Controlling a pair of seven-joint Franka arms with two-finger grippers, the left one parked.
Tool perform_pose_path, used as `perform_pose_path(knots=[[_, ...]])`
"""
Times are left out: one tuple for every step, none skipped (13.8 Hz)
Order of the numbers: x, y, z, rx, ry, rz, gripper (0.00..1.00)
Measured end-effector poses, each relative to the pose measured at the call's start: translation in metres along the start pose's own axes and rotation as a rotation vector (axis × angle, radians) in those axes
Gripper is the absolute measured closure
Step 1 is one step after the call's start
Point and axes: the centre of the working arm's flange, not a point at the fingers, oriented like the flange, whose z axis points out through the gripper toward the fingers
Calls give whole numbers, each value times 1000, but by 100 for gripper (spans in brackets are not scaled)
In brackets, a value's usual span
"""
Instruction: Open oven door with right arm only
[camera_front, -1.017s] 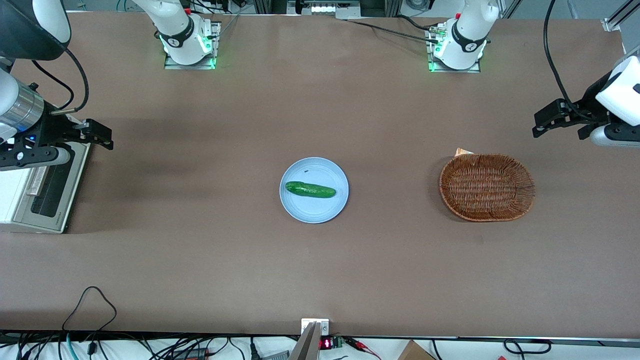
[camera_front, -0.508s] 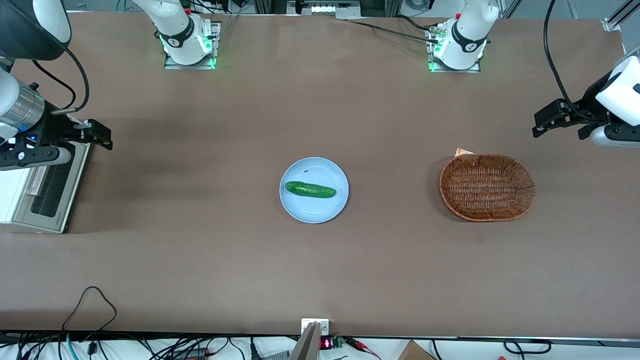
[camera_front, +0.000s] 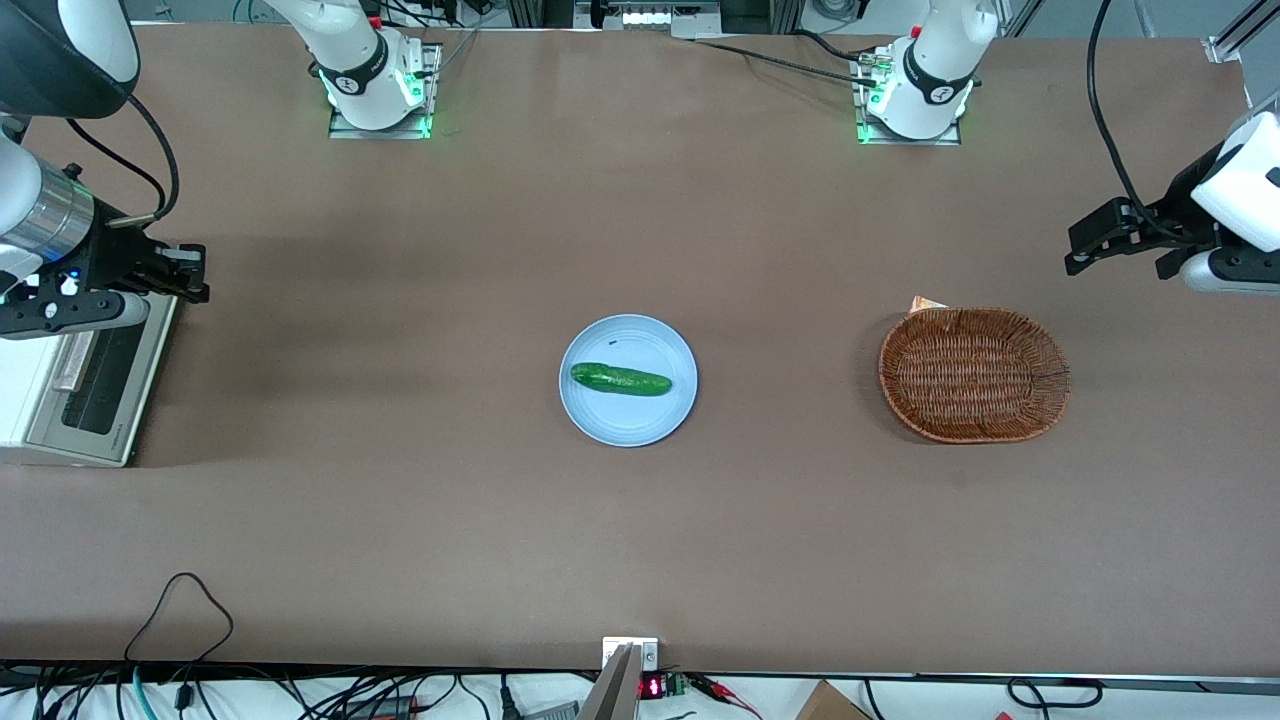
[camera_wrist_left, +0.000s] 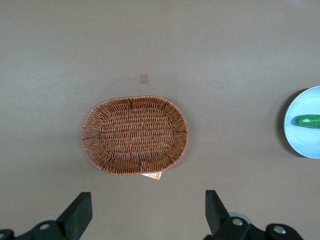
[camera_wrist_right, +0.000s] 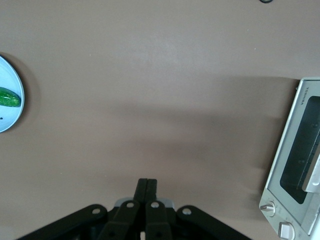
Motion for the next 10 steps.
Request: perform_pose_path(knots=[[1, 2, 3, -5, -5, 17, 99], [2, 6, 7, -29, -14, 45, 99], [4, 13, 15, -77, -29, 75, 99], [6, 22, 26, -135, -46, 96, 99], [8, 31, 41, -203, -65, 116, 99], [11, 42, 60, -277, -81, 137, 99], [14, 55, 82, -347, -89, 157, 99], [17, 70, 105, -411, -89, 176, 99], [19, 87, 125, -469, -82, 187, 99], [19, 105, 141, -518, -72, 191, 99]])
